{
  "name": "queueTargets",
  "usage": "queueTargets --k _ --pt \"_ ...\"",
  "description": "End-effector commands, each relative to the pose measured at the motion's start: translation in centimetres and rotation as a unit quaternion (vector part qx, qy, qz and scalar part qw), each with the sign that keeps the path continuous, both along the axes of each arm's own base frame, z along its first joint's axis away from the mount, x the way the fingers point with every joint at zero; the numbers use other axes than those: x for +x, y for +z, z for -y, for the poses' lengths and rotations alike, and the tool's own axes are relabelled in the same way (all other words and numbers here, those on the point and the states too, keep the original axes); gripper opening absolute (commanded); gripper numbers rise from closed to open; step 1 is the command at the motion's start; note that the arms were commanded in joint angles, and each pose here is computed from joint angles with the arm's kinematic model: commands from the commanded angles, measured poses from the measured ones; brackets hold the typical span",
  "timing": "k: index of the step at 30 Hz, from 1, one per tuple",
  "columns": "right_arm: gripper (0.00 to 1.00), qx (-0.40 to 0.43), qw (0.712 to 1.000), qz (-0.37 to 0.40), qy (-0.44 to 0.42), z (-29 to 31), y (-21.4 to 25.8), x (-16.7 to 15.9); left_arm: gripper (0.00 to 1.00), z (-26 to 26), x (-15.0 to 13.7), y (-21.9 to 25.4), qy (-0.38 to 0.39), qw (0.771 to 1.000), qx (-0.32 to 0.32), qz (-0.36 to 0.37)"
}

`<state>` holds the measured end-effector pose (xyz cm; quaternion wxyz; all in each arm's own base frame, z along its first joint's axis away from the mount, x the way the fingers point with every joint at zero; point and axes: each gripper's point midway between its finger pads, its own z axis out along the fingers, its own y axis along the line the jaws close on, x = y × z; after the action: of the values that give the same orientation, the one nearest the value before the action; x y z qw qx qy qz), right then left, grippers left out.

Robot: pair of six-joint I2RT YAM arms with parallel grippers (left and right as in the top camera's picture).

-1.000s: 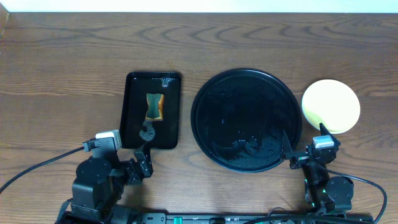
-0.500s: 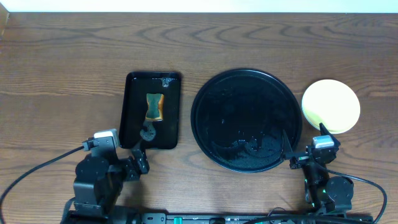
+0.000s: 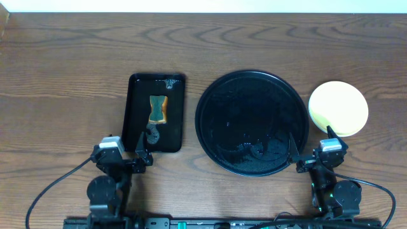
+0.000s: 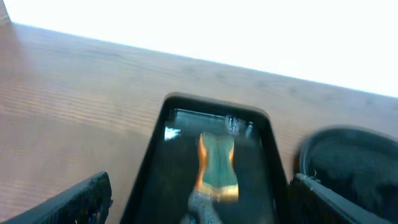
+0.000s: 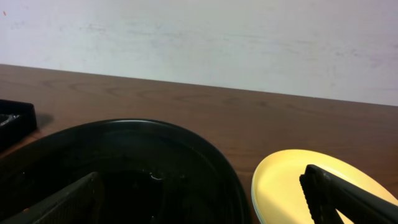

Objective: Clean dirty plates on tray and stack at the side

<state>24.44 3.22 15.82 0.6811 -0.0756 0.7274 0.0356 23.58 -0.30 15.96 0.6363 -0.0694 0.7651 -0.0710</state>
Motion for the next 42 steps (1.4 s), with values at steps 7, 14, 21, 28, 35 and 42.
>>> queueTargets --k 7,14,21,28,35,42 --pt "0.99 -0.006 1.000 0.001 0.002 -0.1 0.0 0.0 0.92 -1.2 0.9 -1.1 0.032 0.999 -0.002 0.037" --pt "0.99 -0.006 1.000 0.001 0.002 -0.1 0.0 0.0 0.92 -1.1 0.8 -2.2 0.030 0.999 -0.002 0.016" --pt "0.99 -0.006 1.000 0.001 0.002 -0.1 0.0 0.0 0.92 -1.1 0.8 -2.2 0.030 0.999 -0.002 0.014" --pt "0.99 -0.006 1.000 0.001 0.002 -0.1 0.0 0.0 0.92 -1.1 0.8 -2.2 0.030 0.999 -0.002 0.014" --pt "0.99 -0.006 1.000 0.001 0.002 -0.1 0.0 0.0 0.92 -1.1 0.8 -2.2 0.030 0.999 -0.003 0.014" --pt "0.99 -0.006 1.000 0.001 0.002 -0.1 0.0 0.0 0.92 -1.1 0.8 -2.2 0.030 0.999 -0.003 0.014"
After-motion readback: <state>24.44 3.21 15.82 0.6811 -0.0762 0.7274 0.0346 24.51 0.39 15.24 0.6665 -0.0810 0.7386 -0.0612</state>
